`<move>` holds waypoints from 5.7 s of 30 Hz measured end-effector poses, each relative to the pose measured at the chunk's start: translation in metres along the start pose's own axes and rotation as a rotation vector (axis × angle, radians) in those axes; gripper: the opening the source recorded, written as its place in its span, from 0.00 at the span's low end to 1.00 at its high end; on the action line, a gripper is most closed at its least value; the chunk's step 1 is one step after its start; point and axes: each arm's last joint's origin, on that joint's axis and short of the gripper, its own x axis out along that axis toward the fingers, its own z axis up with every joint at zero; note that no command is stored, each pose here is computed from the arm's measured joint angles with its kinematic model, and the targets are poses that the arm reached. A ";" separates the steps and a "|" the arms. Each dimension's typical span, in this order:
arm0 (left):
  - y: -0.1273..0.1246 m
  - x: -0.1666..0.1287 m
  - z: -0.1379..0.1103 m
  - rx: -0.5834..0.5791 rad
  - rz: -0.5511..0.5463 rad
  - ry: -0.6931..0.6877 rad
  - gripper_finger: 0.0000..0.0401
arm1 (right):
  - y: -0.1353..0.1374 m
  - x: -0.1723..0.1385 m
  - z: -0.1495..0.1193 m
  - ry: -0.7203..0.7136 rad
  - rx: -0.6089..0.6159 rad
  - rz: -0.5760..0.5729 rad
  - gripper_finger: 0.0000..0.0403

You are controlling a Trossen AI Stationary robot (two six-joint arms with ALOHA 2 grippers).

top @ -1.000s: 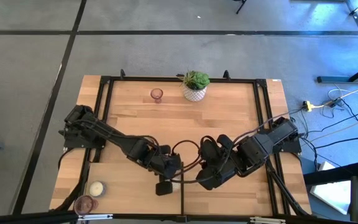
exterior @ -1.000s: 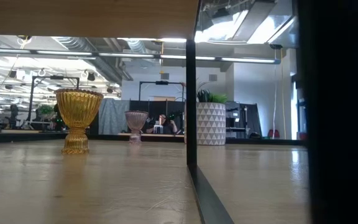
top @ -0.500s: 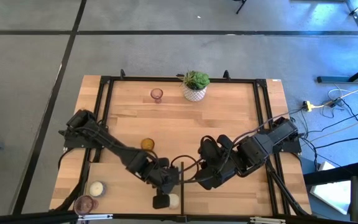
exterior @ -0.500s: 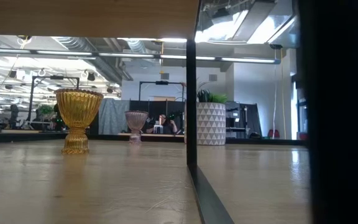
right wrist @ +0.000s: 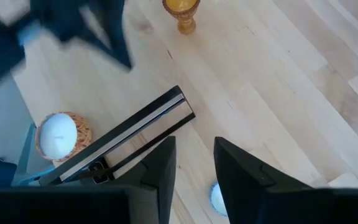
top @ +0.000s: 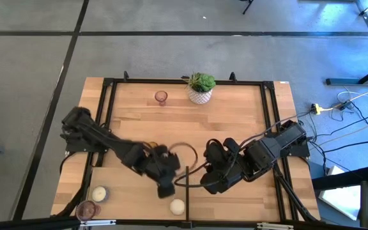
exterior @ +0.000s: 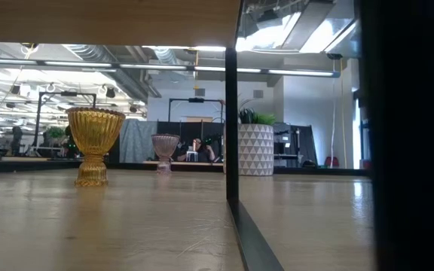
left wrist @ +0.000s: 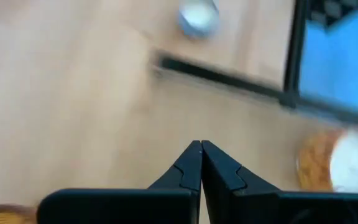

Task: Pick & Place candle stick holders
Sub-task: Put the pink glass on the shelf

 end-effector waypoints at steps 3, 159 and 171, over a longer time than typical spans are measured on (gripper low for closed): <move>0.015 -0.028 0.007 -0.069 0.042 -0.080 0.00 | 0.000 0.000 0.000 0.001 -0.038 -0.001 0.28; 0.358 -0.043 0.038 -0.599 0.146 0.075 0.50 | -0.184 0.026 -0.046 -0.294 -0.145 0.432 0.27; 0.322 -0.014 0.037 -0.051 0.161 0.286 0.50 | -0.182 0.028 -0.044 -0.313 -0.152 0.417 0.27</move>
